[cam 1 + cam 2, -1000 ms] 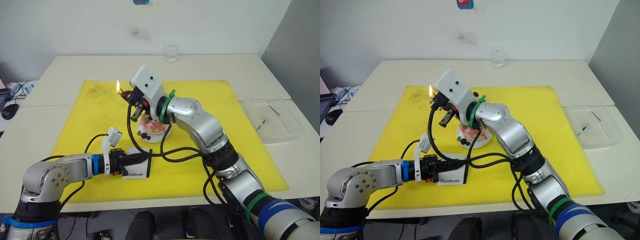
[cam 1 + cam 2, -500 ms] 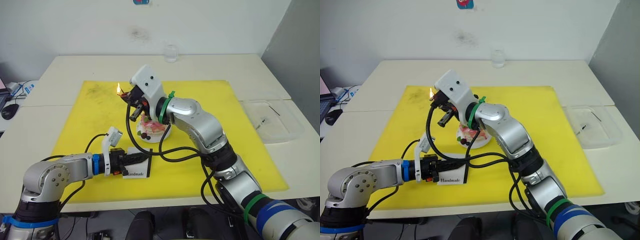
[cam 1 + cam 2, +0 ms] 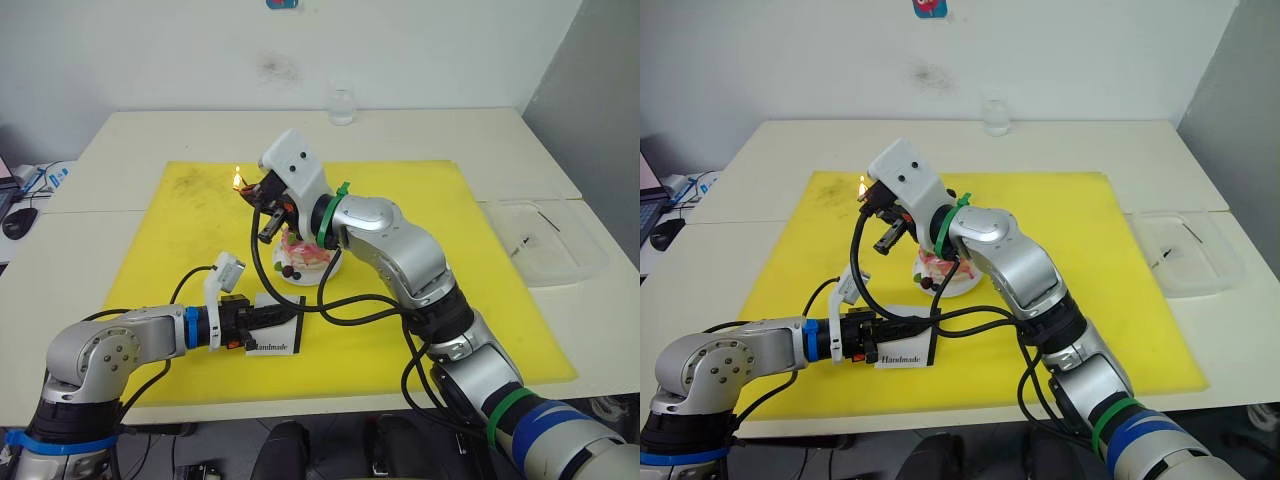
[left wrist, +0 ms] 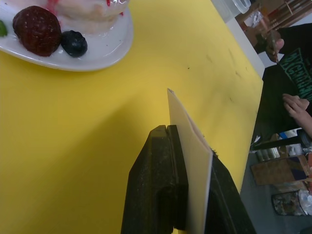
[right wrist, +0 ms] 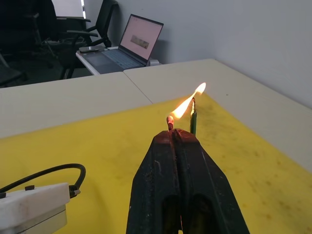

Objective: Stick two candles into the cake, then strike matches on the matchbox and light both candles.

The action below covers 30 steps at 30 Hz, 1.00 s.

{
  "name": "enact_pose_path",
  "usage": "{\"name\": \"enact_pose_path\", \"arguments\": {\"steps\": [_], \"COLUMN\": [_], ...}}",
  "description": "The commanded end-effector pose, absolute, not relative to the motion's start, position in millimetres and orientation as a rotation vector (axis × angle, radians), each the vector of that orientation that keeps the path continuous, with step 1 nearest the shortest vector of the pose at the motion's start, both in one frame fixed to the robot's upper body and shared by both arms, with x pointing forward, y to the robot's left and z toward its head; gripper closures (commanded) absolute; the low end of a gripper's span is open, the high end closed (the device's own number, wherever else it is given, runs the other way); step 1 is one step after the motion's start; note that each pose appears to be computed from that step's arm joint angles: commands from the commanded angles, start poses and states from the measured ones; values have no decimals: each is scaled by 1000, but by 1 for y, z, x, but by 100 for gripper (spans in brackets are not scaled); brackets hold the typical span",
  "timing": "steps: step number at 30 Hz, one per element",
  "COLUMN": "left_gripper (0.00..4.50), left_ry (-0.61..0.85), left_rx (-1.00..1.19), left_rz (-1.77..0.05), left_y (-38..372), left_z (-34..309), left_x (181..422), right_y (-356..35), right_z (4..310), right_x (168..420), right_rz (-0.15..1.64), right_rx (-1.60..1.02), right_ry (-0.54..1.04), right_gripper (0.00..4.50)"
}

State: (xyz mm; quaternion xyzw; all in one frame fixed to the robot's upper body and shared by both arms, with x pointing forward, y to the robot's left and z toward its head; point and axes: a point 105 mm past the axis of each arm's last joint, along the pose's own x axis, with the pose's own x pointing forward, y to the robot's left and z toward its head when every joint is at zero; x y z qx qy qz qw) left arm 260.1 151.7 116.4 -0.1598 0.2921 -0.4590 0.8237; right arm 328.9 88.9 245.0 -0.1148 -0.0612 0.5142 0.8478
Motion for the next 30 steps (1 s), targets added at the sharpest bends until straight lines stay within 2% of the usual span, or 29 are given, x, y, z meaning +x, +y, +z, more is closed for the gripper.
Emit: {"name": "enact_pose_path", "arguments": {"steps": [1, 9, 18, 24, 30], "left_gripper": [450, 450, 450, 450, 450], "left_ry": [586, 586, 582, 583, 595], "left_rx": [-308, -311, -334, -354, -373], "left_rz": [-988, -989, -1009, -1059, -1100], "left_y": [151, 150, 148, 140, 133], "left_z": [125, 125, 128, 130, 130], "left_x": [261, 261, 259, 257, 254], "right_y": [88, 87, 69, 37, -16], "right_z": [259, 258, 267, 293, 317], "right_x": [324, 324, 299, 303, 316], "right_rz": [1088, 1090, 1208, 1121, 956], "right_rx": [-200, -194, -204, -237, -226], "right_ry": [-182, -177, -195, -299, -414], "right_gripper": [446, 446, 446, 446, 446]}}
